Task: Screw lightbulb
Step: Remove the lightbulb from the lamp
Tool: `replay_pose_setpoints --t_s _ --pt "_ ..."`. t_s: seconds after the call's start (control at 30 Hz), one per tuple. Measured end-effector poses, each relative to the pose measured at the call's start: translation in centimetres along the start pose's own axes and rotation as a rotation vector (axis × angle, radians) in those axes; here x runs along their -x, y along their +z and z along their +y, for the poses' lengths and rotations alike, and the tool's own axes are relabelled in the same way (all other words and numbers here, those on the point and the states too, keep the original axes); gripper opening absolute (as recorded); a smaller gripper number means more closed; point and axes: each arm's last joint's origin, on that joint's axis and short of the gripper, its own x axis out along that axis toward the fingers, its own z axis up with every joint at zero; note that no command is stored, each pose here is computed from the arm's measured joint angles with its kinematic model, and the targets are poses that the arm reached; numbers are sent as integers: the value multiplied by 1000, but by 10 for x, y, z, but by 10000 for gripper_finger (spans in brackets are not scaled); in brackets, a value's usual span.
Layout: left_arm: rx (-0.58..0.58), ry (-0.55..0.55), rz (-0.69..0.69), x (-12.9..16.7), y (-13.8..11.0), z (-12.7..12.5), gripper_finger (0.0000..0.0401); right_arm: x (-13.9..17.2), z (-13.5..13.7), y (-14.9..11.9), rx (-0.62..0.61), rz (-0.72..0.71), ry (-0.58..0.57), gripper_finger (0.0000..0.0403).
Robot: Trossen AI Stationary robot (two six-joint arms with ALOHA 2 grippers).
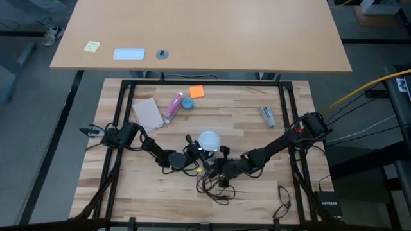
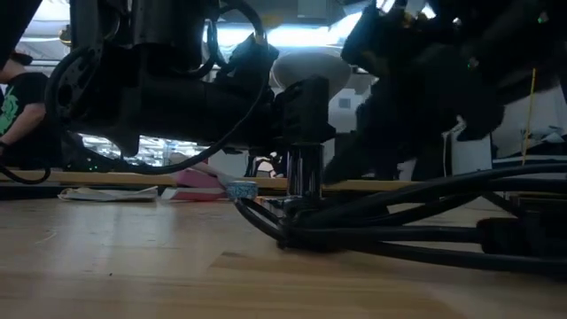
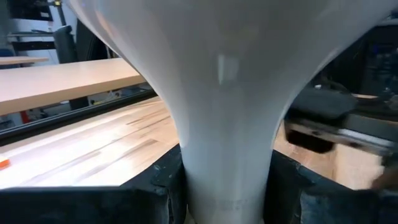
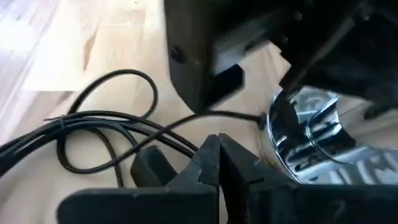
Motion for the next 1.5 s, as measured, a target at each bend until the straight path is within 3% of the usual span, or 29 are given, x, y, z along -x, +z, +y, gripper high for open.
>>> replay_pose_setpoints --t_s 0.4,0.6,0.77,1.0,1.23,1.5 --pt "4 -4 -27 3 3 -2 139 23 -17 -10 48 237 -81 5" --pt "21 -8 -39 5 5 -2 139 31 -15 -8 91 297 71 5" --pt "32 -8 -43 5 5 -2 139 13 -7 -12 70 244 135 5" --pt "25 -9 -47 5 6 -3 139 -12 -1 -5 132 31 193 5" --pt "35 17 -52 6 6 1 139 -19 -20 9 316 -91 130 5" --pt "95 38 -65 12 3 10 139 -15 -28 15 307 -89 113 5"
